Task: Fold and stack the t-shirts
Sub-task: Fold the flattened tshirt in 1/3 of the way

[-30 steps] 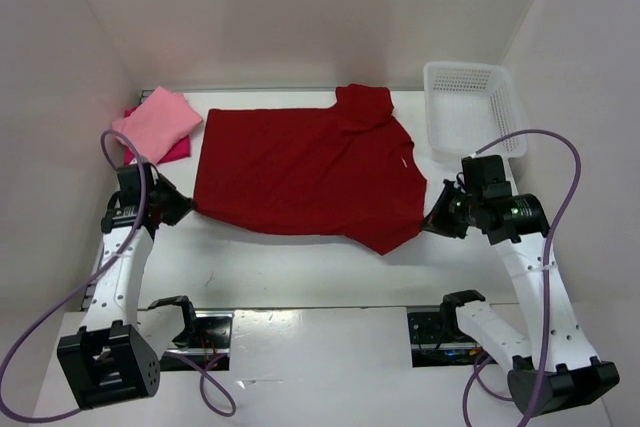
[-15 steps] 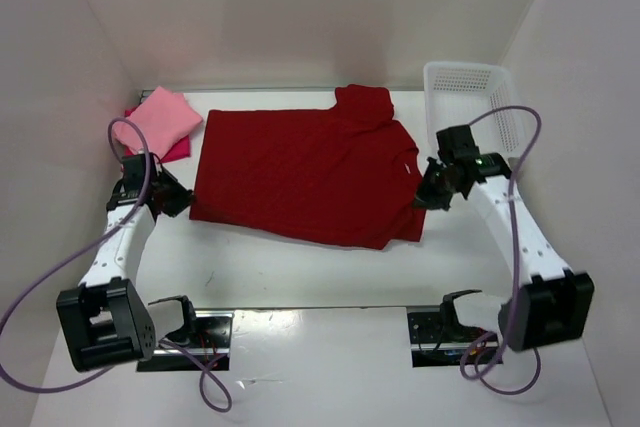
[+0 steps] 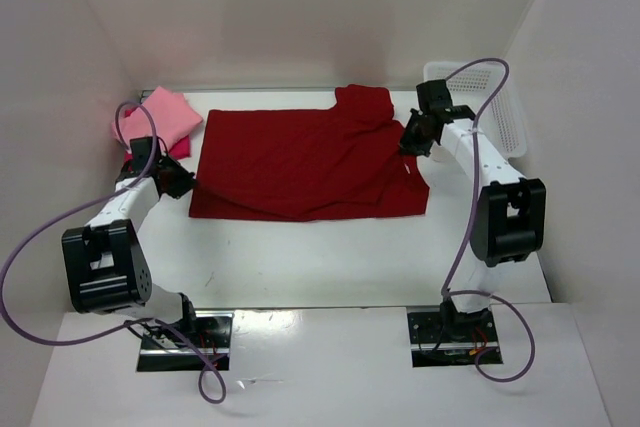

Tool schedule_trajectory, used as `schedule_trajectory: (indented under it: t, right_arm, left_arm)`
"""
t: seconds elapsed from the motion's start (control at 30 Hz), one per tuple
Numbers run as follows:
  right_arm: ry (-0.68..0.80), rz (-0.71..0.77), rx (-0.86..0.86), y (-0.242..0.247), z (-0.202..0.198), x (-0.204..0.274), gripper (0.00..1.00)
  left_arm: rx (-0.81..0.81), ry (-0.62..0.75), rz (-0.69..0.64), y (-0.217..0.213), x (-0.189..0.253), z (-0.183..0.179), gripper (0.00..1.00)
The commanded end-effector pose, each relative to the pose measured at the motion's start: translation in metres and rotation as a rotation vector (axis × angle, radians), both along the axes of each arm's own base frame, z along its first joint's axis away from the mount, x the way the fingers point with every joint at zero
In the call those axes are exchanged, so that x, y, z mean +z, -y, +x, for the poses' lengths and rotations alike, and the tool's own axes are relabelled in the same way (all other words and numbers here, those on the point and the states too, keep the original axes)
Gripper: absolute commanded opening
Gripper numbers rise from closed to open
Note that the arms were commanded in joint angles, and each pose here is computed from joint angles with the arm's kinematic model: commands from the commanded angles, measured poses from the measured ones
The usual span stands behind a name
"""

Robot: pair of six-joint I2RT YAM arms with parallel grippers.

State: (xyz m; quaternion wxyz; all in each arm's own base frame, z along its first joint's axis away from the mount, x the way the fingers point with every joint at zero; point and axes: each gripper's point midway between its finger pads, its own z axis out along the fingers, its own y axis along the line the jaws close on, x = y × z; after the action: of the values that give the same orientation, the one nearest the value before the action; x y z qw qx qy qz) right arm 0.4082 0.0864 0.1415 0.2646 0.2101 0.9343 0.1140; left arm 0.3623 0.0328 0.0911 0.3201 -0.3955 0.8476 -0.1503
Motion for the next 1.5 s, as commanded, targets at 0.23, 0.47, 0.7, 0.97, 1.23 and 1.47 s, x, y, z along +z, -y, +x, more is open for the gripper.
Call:
schedule_trajectory:
  t: [0.23, 0.47, 0.7, 0.97, 1.23, 1.47]
  right_arm:
    - [0.116, -0.052, -0.046, 0.025, 0.069, 0.017, 0.00]
    - [0.097, -0.070, -0.077, 0.042, 0.077, 0.003, 0.00]
    - [0.099, -0.043, -0.058, 0.035, 0.099, -0.012, 0.00]
    - [0.201, -0.006, -0.037, 0.028, 0.114, 0.030, 0.26]
    - [0.252, 0.027, -0.026, 0.027, 0.038, 0.054, 0.14]
    - [0.095, 0.025, -0.066, 0.034, -0.047, -0.014, 0.05]
  left_arm:
    - [0.049, 0.095, -0.003, -0.015, 0.018, 0.049, 0.00]
    - [0.070, 0.073, 0.000, -0.021, 0.000, 0.061, 0.00]
    - [0.092, 0.042, 0.018, -0.029, -0.021, 0.071, 0.08]
    - [0.099, 0.183, 0.053, -0.031, 0.037, 0.070, 0.55]
    - [0.093, 0.131, 0.041, -0.013, 0.023, -0.005, 0.44]
    - [0.131, 0.008, -0.005, -0.010, -0.026, -0.047, 0.37]
